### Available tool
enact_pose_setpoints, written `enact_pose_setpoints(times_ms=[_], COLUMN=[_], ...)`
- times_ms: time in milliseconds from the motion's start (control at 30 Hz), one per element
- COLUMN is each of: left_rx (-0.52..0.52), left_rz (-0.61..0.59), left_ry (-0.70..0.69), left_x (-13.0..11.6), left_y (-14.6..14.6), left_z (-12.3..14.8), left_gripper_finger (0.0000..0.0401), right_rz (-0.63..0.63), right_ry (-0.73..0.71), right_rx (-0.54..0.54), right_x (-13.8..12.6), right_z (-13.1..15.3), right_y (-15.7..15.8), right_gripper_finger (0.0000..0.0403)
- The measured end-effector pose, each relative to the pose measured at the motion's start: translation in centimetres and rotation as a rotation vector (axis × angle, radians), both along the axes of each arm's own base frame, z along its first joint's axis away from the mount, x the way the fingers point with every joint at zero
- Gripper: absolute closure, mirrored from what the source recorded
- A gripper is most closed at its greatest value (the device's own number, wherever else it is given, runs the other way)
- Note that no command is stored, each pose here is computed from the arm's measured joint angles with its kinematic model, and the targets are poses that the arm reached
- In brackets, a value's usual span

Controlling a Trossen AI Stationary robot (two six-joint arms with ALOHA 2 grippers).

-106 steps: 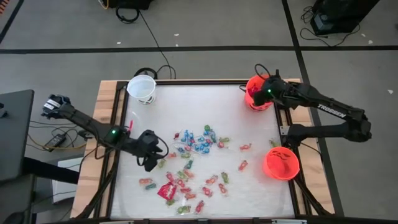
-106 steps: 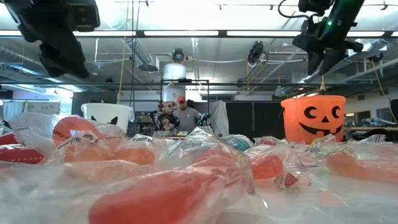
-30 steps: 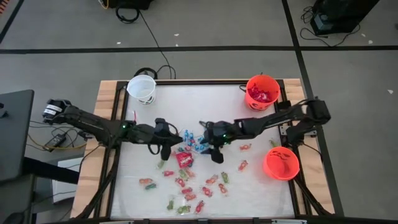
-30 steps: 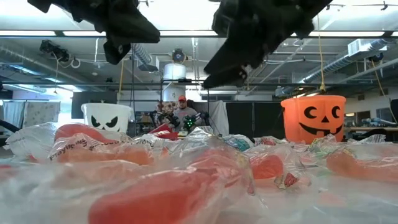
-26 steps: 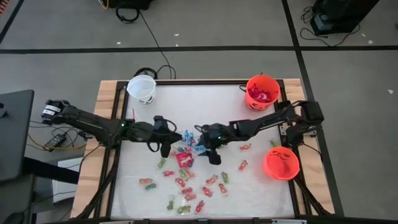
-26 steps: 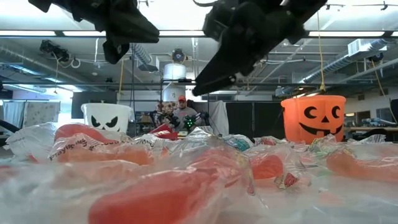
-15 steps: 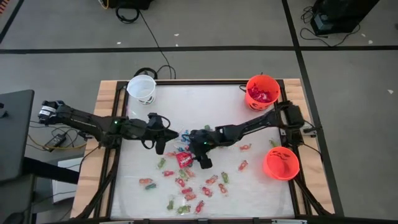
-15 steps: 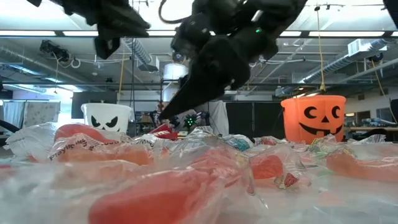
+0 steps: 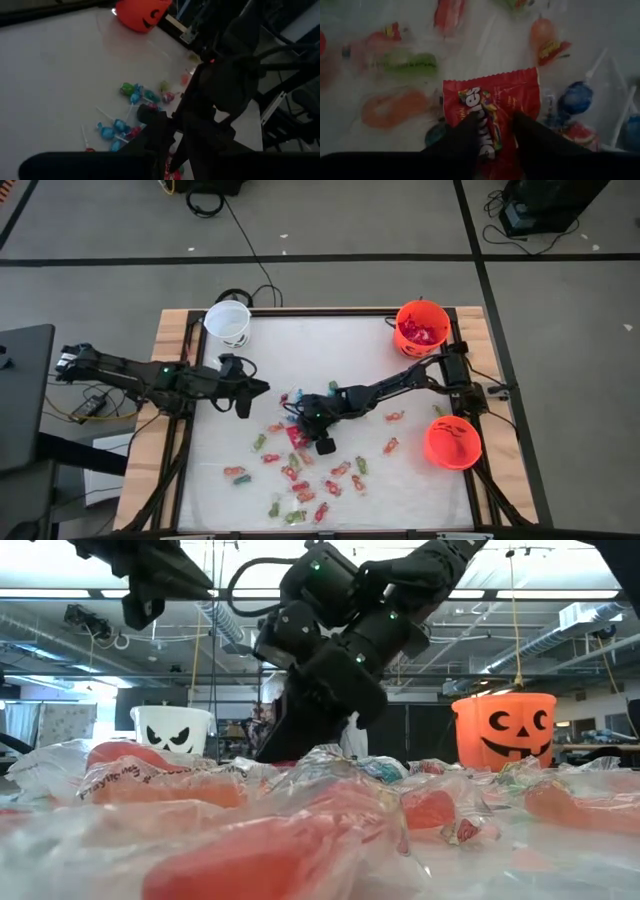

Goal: Sort candy by brand, put in halloween buckets
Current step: Put the red candy into the top orange bucket

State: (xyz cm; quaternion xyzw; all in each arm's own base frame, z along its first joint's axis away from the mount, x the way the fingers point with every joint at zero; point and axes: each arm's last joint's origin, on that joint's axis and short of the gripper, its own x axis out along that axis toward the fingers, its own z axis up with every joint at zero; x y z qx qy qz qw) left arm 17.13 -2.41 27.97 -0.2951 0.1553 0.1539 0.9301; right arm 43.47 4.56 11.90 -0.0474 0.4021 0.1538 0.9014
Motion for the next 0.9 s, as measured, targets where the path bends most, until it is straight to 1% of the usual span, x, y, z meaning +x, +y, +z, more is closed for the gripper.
enact_pose_setpoints(times_ms=[100, 200, 233, 300, 400, 467, 633, 700, 800, 900], left_rx=[0.003, 0.008, 0.008, 0.009, 0.004, 0.01, 0.027, 0.041, 0.062, 0.069], left_rz=[0.0, 0.005, 0.008, 0.01, 0.024, 0.028, 0.05, 0.056, 0.063, 0.07], left_ry=[0.007, 0.017, 0.015, 0.026, 0.016, 0.015, 0.029, 0.034, 0.035, 0.033], left_x=[-0.1, -0.2, -0.2, -0.4, -0.4, -0.4, -0.5, -0.5, -0.5, -0.5], left_y=[0.0, 0.1, 0.1, 0.1, 0.1, 0.2, 0.2, 0.3, 0.3, 0.3], left_z=[0.0, -0.1, -0.1, -0.2, -0.1, -0.1, -0.2, -0.2, -0.2, -0.2], left_gripper_finger=[0.0332, 0.0332, 0.0332, 0.0332, 0.0333, 0.0338, 0.0354, 0.036, 0.0369, 0.0376], right_rz=[-0.005, -0.012, -0.012, -0.037, -0.071, -0.094, -0.224, -0.275, -0.399, -0.517], right_ry=[0.024, 0.033, 0.028, 0.005, -0.046, -0.055, -0.072, -0.045, 0.051, 0.132], right_rx=[0.005, 0.015, 0.016, 0.02, 0.045, 0.054, 0.032, 0.03, 0.025, -0.008], right_x=[-0.2, -0.5, -0.6, -0.8, -1.2, -1.8, -3.8, -4.9, -6.8, -9.2], right_z=[0.0, 0.8, 1.3, 2.6, 5.4, 7.1, 11.4, 12.6, 13.4, 14.6], right_y=[0.0, -0.1, -0.2, -0.3, -0.8, -1.4, -3.7, -5.4, -8.2, -11.0], right_gripper_finger=[0.032, 0.0378, 0.0386, 0.0388, 0.039, 0.0392, 0.0392, 0.0393, 0.0393, 0.0393])
